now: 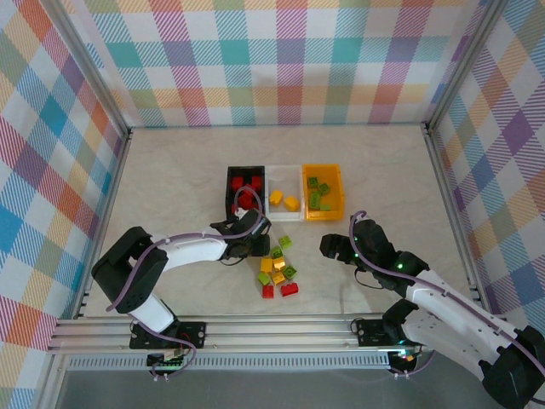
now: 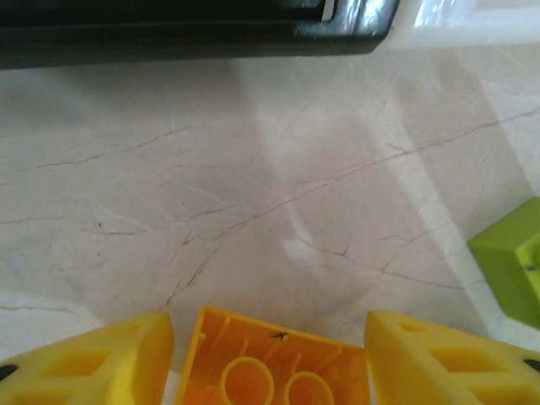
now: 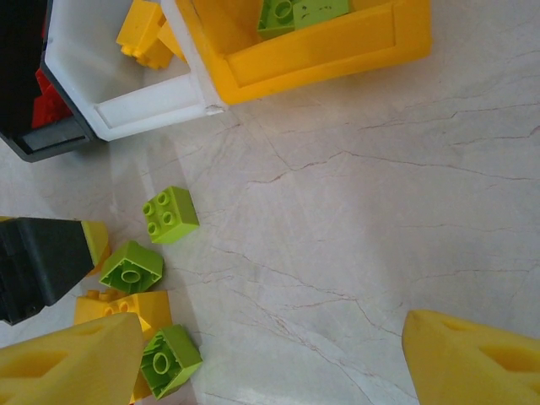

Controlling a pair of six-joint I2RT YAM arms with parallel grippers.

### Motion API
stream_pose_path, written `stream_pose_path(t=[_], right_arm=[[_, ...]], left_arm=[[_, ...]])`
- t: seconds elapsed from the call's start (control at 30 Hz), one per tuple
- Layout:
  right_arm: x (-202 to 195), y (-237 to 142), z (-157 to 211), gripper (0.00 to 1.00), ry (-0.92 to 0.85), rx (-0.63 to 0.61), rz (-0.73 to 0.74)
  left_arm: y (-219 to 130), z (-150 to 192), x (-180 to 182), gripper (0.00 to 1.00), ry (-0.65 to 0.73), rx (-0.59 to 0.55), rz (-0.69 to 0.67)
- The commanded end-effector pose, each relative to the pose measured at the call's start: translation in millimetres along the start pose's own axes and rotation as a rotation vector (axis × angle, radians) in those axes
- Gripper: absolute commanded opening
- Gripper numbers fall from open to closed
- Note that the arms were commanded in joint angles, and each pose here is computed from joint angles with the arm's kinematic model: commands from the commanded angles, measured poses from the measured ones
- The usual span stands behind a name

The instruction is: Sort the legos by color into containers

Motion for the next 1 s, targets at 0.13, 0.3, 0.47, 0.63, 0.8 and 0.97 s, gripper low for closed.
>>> stream_pose_path(t=[0.13,0.3,0.47,0.63,0.8,0.97], right_arm=[[-3.0,-0.3,2.8,0.81,0.015,-0.006,0.009],[-3.8,0.2,3.3,0.8,0.016,-0.005,0.013],[-4.1,0.0,2.6,0.81,0.017,-0.012,0.015],[-5.9,2.0,4.1,0.81,0.026,-0.013,0.018],[-6.2,4.9,5.6,0.81,0.034,-0.007,0.015],[-6.3,4.4,5.8,0.8,0.028,0.0,0.021]], left_arm=[[-2.9,15.8,16.7,0.71,0.005,0.044,-0.077],[1.5,25.6,20.5,0.55,0.004,0.059,-0.084],[-14.4,19.3,17.0,0.39,-0.01,0.03,-0.048],[-57.2,-14.6,-1.3,0.38,-0.027,-0.073,0.042],[-84.2,-68.8,-30.1,0.38,0.009,-0.177,0.052],[-67.5,-118.1,-58.0,0.4,0.033,-0.192,0.021]])
Point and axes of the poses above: each hand's point on the last joint's axis, 136 mm out from that joint toward the fingers, its own y axis out along the fingers, its own x axis along the line the jaws close on, z = x × y, the point moved 6 cm from there along -y, back along the fingers, and after that the axes turned 1 degree about y, right-handed, at the moved point
